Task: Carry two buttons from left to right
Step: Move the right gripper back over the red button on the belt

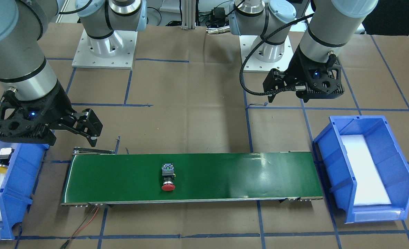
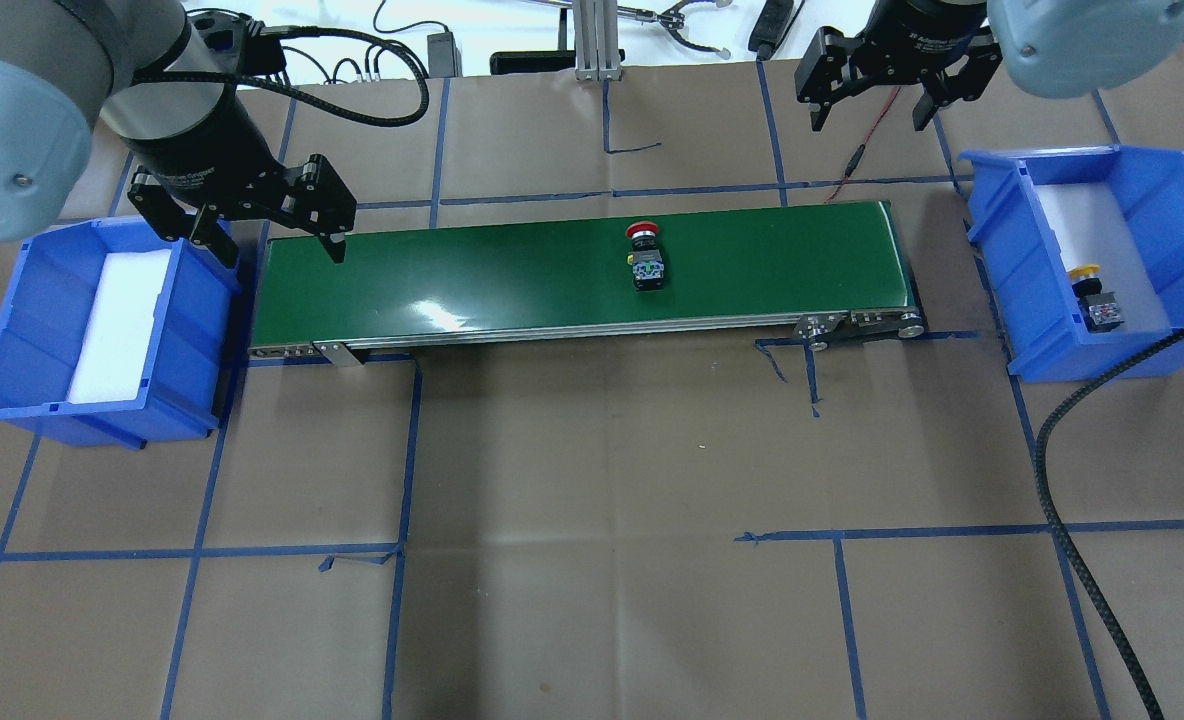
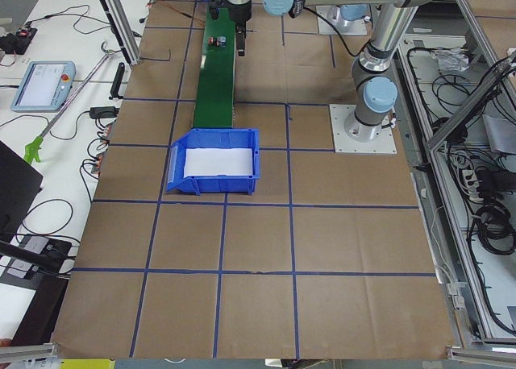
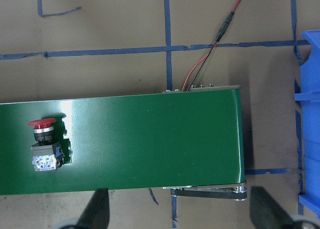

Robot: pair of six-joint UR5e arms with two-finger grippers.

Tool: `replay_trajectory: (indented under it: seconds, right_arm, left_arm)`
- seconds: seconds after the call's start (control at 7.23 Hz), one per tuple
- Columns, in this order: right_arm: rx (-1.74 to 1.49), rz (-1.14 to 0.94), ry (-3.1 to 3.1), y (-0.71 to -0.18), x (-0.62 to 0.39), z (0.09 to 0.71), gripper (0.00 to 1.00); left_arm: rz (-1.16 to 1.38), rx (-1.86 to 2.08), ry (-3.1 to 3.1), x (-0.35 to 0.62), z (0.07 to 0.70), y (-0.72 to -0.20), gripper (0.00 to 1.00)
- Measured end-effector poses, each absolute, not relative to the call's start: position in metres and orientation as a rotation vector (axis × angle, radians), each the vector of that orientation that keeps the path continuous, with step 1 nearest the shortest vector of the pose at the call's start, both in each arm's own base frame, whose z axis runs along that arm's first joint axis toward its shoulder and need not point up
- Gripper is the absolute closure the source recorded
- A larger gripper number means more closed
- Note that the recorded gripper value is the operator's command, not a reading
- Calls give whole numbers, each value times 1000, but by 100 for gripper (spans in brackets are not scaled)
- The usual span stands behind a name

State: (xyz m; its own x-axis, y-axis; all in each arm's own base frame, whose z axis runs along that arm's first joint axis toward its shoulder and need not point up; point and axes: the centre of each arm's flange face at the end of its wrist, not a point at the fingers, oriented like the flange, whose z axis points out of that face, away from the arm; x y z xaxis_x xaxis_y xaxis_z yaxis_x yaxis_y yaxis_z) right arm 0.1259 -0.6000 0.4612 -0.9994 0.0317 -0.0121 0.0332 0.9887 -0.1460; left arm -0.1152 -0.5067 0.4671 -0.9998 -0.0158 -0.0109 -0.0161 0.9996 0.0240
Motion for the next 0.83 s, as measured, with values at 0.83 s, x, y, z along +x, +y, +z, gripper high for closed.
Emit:
replay_trajectory:
  seconds: [0.83]
  right_arm:
    - [47, -190, 3120, -606, 128, 440, 1]
  left_arm:
    - [36, -25, 3132, -115, 468, -504, 0]
